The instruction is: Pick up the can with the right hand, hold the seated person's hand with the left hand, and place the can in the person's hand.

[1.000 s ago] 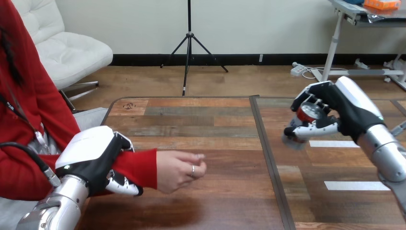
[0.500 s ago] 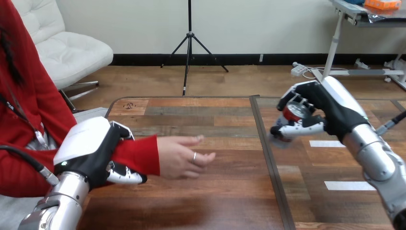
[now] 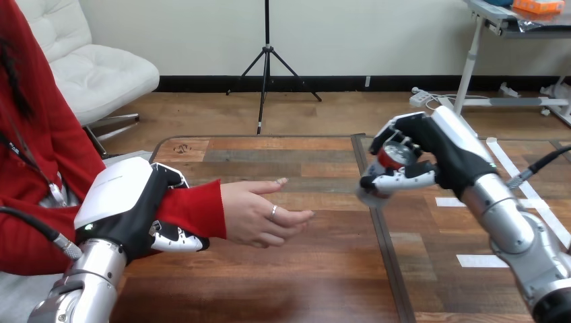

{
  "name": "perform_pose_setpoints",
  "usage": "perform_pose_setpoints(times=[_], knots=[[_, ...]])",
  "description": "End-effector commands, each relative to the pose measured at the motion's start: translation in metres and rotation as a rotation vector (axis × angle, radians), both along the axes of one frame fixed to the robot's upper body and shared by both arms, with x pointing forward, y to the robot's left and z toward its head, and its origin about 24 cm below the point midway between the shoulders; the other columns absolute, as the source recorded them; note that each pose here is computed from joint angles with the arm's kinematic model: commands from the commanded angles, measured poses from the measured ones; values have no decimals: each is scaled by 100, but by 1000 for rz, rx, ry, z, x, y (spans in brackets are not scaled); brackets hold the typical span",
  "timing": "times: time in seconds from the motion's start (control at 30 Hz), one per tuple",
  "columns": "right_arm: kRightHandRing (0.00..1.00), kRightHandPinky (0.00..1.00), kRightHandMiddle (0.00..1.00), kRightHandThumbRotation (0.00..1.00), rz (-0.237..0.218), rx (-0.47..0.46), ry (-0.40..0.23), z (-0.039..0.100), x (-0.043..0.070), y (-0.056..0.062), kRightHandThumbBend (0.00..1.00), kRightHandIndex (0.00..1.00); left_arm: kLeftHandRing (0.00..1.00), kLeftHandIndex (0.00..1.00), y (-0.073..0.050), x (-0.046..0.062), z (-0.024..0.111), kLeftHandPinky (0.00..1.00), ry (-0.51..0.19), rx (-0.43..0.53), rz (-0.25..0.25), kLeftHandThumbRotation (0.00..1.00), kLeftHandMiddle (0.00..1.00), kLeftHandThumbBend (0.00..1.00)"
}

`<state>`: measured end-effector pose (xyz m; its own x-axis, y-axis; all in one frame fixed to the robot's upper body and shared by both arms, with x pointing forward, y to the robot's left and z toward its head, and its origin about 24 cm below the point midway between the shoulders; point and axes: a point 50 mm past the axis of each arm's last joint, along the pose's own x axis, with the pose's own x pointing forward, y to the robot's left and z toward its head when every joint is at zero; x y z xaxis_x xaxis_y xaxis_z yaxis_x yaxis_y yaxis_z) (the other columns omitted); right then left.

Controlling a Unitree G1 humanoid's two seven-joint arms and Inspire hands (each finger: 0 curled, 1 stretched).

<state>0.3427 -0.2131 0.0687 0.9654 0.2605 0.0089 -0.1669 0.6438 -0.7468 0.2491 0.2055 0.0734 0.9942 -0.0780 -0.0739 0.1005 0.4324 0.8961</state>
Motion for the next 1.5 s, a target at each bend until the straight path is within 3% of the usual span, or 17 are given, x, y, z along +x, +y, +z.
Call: perform_pose_setpoints(times=[0.0, 0.2, 0.33, 1.47], knots=[[38, 35, 44, 0, 80, 55, -208, 56, 20, 29, 64, 49, 30, 36, -24, 8, 67, 23, -331, -92, -97, 0, 35, 72], [38, 35, 44, 0, 100, 65, -213, 59, 21, 39, 63, 49, 29, 35, -26, 9, 67, 22, -340, -103, -102, 0, 35, 71], [37, 34, 44, 0, 141, 90, -225, 67, 20, 57, 63, 49, 29, 35, -28, 10, 67, 23, -331, -113, -100, 0, 35, 72], [35, 32, 41, 0, 290, 166, -250, 85, 14, 117, 63, 46, 30, 37, -32, 16, 66, 24, -330, -185, -98, 0, 36, 72]])
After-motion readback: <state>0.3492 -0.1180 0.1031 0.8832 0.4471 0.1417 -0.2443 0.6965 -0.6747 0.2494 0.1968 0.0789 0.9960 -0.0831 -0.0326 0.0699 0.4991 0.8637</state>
